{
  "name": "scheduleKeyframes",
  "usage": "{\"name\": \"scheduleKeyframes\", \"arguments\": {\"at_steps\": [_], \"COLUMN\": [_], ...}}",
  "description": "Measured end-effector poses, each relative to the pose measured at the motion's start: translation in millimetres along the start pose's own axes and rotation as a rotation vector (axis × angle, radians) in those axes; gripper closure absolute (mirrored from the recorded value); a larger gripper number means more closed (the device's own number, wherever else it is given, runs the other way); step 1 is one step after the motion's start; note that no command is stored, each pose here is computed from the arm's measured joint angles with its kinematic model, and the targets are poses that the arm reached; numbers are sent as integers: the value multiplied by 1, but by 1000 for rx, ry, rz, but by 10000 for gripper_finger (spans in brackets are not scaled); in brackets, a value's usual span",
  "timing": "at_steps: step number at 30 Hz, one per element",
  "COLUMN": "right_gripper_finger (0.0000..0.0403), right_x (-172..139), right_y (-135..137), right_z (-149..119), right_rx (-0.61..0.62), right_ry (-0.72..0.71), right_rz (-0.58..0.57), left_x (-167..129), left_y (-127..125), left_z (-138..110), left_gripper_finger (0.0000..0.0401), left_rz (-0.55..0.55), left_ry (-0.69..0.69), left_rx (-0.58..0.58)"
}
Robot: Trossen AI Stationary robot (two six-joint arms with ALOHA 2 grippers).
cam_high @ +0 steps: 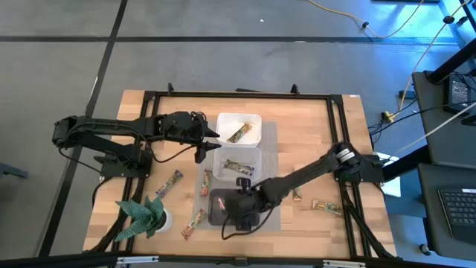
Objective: Pick and place Granola Bars by type
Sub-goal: Put the top right red granola bar into the black bin, then put the left yellow granola bar into the white bin
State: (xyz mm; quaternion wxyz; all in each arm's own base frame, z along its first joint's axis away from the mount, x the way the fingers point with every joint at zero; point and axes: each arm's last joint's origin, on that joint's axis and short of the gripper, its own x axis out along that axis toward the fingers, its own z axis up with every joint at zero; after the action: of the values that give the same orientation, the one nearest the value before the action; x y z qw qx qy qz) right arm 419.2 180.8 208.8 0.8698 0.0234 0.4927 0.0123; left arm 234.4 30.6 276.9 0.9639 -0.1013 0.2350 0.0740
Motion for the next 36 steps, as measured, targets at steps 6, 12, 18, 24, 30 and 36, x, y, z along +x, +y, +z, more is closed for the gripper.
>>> {"name": "scheduleKeyframes", "arguments": {"at_steps": [6, 12, 18, 24, 30, 36], "right_gripper_finger": [270, 270, 264, 223, 188, 183], "right_x": [30, 41, 41, 41, 22, -43], "right_y": [1, 3, 3, 3, 4, 3], "right_z": [-11, -17, -17, -17, -5, 21], "right_rx": [-9, -11, 34, 40, 99, 137], "right_ry": [68, 121, 116, 115, 88, 11], "right_rz": [-15, 34, 23, 21, 56, 88], "left_x": [0, 0, 0, 0, 0, 0], "left_y": [0, 0, 0, 0, 0, 0], "left_z": [0, 0, 0, 0, 0, 0], "left_gripper_finger": [204, 206, 204, 205, 205, 205], "left_rz": [0, 0, 0, 0, 0, 0], "left_ry": [0, 0, 0, 0, 0, 0], "left_rx": [0, -1, -1, 0, 0, -1]}}
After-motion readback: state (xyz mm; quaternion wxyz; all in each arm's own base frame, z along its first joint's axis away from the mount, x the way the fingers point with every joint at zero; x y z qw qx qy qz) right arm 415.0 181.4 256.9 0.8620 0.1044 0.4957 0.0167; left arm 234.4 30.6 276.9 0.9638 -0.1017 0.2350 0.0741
